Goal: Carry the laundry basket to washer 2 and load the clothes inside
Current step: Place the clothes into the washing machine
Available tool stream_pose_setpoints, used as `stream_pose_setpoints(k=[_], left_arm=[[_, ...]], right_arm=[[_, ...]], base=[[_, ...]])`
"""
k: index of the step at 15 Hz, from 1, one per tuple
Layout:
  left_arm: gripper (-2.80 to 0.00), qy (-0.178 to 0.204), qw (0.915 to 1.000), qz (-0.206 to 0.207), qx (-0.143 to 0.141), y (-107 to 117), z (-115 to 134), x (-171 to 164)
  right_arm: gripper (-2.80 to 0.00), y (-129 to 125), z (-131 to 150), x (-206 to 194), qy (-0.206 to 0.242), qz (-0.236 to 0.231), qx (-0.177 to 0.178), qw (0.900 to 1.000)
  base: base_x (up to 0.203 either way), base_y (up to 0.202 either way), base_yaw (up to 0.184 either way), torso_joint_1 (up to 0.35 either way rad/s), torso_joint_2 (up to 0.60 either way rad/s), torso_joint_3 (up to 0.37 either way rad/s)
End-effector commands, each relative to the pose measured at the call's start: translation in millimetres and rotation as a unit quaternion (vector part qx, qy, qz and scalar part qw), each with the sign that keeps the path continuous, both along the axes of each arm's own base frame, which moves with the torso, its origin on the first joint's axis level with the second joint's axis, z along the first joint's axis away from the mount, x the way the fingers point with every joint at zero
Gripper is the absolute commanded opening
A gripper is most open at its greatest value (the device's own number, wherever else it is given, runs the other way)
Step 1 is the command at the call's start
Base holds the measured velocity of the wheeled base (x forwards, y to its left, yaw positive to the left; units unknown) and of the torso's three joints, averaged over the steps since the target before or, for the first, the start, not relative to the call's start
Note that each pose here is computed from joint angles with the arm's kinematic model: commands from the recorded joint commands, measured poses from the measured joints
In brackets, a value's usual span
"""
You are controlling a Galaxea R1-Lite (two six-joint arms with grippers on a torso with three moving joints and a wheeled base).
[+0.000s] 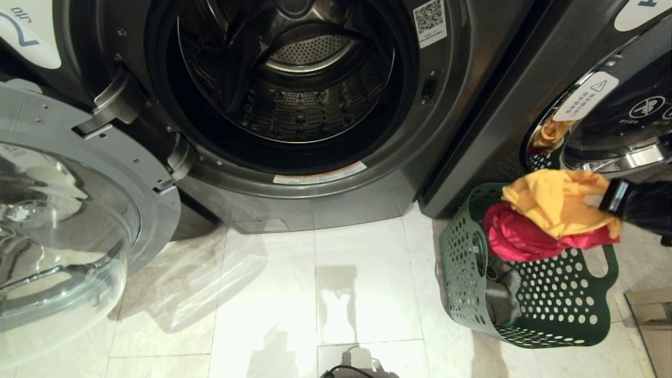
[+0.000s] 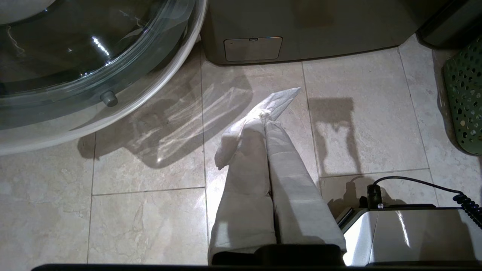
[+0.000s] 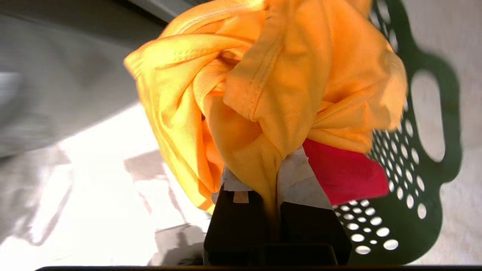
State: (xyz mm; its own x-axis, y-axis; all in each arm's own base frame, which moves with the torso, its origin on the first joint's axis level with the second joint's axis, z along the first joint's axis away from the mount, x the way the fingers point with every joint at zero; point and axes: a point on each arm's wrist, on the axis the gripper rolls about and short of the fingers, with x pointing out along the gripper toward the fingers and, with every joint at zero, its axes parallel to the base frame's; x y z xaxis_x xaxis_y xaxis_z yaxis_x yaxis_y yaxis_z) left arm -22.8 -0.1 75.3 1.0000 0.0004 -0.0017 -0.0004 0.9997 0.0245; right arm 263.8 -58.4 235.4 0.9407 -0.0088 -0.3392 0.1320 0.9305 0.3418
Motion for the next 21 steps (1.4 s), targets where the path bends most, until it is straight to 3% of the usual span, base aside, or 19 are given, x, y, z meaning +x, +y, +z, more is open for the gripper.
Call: stream_pose_setpoints(k=[1,4,11,15,21], left_arm=[[-2.80,0.001,1.0000,0.000,0.000,0.0,0.1,0.1],[-2.80,0.001,1.0000,0.000,0.000,0.0,0.1,0.1],[-2.80,0.000,1.0000,0.000,0.001,0.0,0.2,0.1],[-2.80,0.000,1.0000,0.000,-0.008,0.0,0.2,0.1],[-2.80,0.000,0.9999,0.001,-0.011,0.0,0.2,0.1]], right_arm=[[-2.80,31.9,80.3,-63.5,-0.054,0.041,-0.008,0.998],[-2.80,66.6,127.4,-96.6,-0.081,0.127,-0.001,0.989],[-2.80,130.7,138.1,-113.5,-0.081,0.305,0.010,0.949],[-2.80,175.0,119.8,-88.9,-0.045,0.343,-0.010,0.938],[-2.80,241.6,94.6,-47.5,-0.069,0.321,-0.052,0.943]], base=[[0.000,0.000,0.000,0.000,0.00,0.000],[0.000,0.000,0.000,0.000,0.00,0.000],[0.000,0.000,0.000,0.000,0.00,0.000],[0.000,0.000,0.000,0.000,0.00,0.000],[0.000,0.000,0.000,0.000,0.00,0.000]])
